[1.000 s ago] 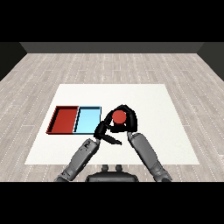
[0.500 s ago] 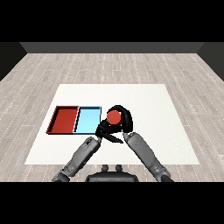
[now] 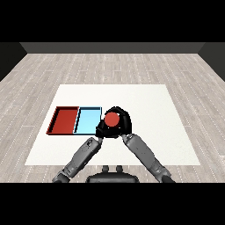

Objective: Pick the red can and put it in the red box

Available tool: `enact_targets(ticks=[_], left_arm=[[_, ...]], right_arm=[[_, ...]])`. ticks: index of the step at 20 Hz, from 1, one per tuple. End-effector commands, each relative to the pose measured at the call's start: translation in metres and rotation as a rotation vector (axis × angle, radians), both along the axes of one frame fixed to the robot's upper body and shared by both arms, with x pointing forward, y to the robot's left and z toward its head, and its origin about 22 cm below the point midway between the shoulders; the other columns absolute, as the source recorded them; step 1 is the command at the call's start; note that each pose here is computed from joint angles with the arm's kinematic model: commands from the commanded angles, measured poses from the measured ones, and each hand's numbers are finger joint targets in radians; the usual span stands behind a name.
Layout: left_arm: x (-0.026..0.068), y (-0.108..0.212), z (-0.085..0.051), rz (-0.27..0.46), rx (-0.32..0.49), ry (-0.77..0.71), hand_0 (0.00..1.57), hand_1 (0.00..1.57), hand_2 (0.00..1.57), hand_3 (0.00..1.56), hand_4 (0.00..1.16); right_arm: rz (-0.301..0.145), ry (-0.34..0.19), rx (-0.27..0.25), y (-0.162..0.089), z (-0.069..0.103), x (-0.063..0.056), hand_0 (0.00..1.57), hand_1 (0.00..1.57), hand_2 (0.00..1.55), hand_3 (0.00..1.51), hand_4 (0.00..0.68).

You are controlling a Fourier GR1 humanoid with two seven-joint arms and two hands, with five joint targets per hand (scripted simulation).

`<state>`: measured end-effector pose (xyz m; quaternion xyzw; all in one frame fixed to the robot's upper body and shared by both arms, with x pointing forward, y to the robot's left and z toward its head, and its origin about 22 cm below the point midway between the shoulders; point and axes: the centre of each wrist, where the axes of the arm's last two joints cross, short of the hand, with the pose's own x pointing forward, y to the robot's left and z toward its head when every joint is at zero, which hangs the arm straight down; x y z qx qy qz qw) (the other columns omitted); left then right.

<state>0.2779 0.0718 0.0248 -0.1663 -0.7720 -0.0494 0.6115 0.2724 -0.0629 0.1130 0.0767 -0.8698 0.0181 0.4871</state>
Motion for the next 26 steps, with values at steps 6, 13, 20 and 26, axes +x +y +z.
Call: enact_targets(ticks=[6,13,20,26], left_arm=[[0.0019,-0.012,0.000,0.120,0.015,0.065,1.57,1.57,1.57,1.50,1.13],[0.0103,-0.008,-0.004,0.125,0.010,0.074,1.57,1.57,1.57,1.50,1.13],[0.0020,-0.006,0.004,0.150,0.011,0.034,1.57,1.57,1.57,1.50,1.13],[0.0062,-0.014,0.015,0.150,0.002,0.041,1.57,1.57,1.57,1.50,1.13]], right_arm=[[0.024,0.015,0.023,-0.002,0.000,-0.018,1.57,1.57,1.47,1.40,0.624],[0.028,0.008,0.048,0.006,-0.003,0.004,1.57,1.57,1.47,1.40,0.631],[0.009,0.059,-0.106,-0.003,-0.015,0.008,0.00,0.00,0.00,0.00,0.000],[0.026,0.079,-0.119,-0.012,-0.011,0.014,0.00,0.00,0.00,0.00,0.000]])
